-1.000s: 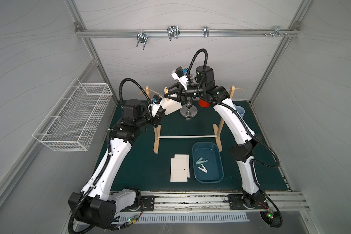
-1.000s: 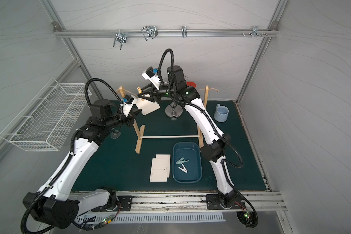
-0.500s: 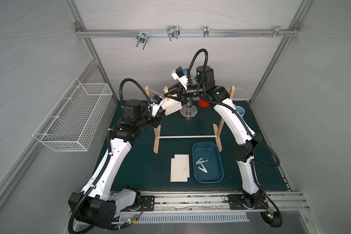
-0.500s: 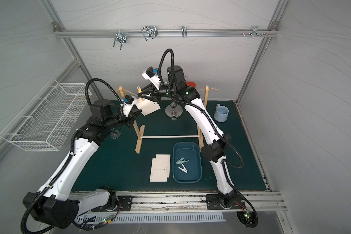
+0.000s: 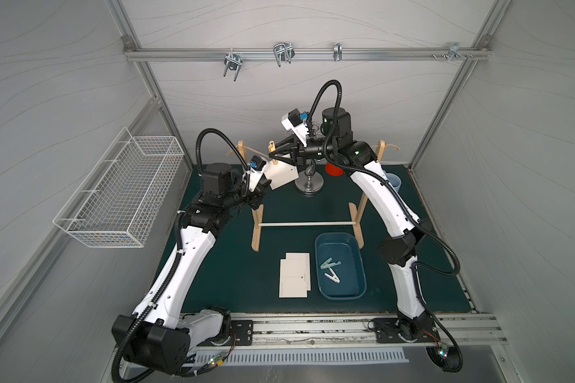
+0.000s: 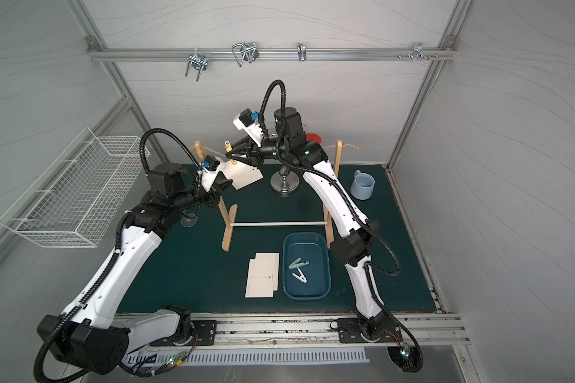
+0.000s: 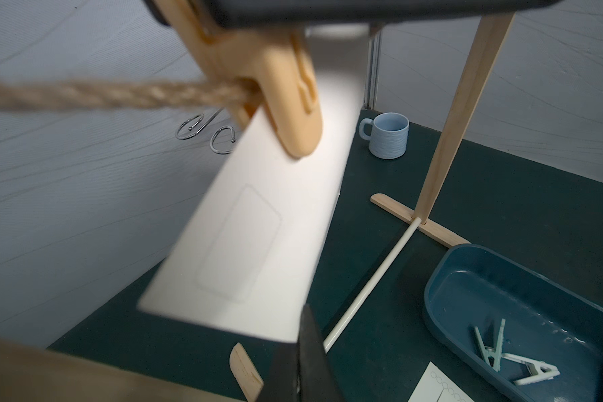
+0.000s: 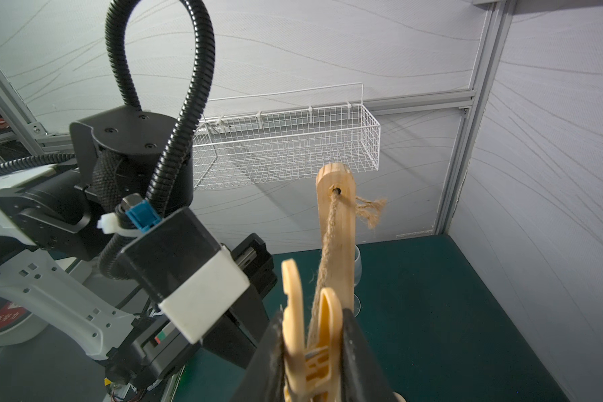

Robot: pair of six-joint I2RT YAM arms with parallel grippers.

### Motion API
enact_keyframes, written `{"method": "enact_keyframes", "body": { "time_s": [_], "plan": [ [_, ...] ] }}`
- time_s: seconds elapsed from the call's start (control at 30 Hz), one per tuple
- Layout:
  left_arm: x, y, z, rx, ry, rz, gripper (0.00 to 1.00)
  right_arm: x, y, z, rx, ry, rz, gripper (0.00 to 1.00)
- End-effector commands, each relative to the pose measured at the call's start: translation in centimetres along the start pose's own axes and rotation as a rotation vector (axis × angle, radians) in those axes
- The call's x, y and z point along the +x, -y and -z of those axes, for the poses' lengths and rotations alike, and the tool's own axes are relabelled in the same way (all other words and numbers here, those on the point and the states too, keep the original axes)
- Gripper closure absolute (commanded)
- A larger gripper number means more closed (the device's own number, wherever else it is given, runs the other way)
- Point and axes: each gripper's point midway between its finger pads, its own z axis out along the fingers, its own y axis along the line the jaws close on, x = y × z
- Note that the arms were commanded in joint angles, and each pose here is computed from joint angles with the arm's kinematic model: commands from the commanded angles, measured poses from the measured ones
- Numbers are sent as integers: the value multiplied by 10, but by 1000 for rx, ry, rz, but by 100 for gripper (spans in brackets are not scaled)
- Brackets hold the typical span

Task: Remove the postcards from the strings
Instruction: Remove the clamp from the clothesline.

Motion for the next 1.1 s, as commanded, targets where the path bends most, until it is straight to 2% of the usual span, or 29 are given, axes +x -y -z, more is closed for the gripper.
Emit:
{"method": "enact_keyframes", "body": {
  "time_s": [0.0, 0.47, 1.07],
  "plan": [
    [-12, -2, 5, -3, 28, -25, 100, -33, -16, 14, 12, 61, 72, 100],
    [-14, 1, 10, -1, 38, -21, 100, -51, -8, 17, 103, 117, 127, 100],
    [-13, 6, 14, 4, 49, 0, 100, -80, -12, 27, 149, 199, 175, 100]
  ]
}}
